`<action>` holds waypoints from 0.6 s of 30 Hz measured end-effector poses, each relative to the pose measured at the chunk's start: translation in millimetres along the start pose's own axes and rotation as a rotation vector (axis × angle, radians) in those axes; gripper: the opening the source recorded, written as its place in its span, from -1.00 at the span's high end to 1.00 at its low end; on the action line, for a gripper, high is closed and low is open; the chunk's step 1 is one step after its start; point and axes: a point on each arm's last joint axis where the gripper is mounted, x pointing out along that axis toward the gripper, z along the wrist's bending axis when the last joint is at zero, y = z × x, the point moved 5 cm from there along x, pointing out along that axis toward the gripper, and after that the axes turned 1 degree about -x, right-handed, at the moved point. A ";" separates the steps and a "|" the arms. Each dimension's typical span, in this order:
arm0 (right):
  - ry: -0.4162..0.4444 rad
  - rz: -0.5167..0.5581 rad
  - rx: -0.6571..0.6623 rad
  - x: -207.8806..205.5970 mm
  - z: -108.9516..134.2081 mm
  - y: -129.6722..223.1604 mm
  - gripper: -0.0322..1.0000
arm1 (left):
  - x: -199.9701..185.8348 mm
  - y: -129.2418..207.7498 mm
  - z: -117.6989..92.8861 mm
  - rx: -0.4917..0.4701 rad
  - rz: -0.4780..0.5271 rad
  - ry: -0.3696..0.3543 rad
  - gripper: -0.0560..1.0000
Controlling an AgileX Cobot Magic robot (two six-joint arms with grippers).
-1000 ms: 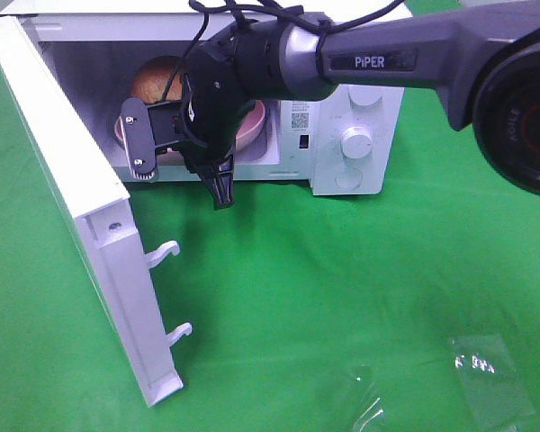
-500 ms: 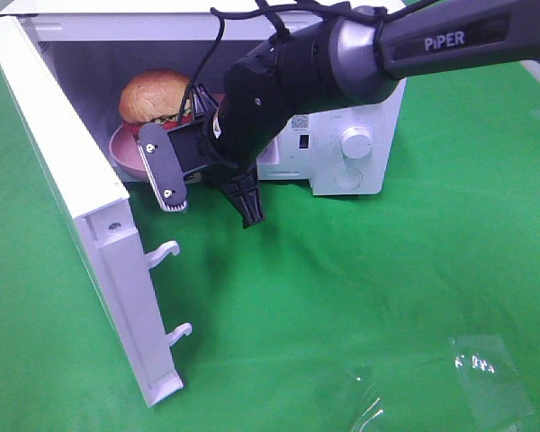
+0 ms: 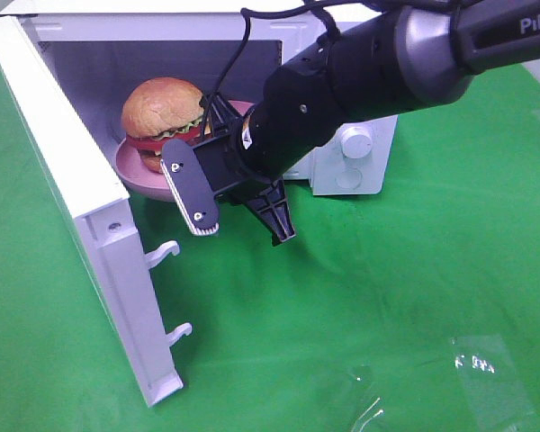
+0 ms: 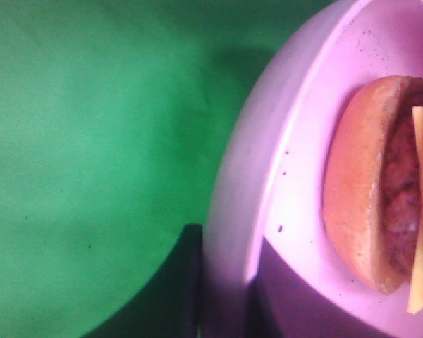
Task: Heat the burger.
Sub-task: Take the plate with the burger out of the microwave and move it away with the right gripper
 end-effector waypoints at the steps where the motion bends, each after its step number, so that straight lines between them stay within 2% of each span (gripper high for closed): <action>1: 0.007 -0.005 -0.002 -5.0 2.0 -0.3 0.71 | 0.0 0.0 0.0 0.000 0.000 0.000 -0.96; 9: 0.031 -0.014 -0.006 -26.1 9.1 0.1 0.71 | 0.0 0.0 0.0 0.000 0.000 0.000 -0.96; 18: 0.028 -0.018 -0.015 -52.9 29.5 2.2 0.71 | 0.0 0.0 0.0 0.000 0.000 0.000 -0.96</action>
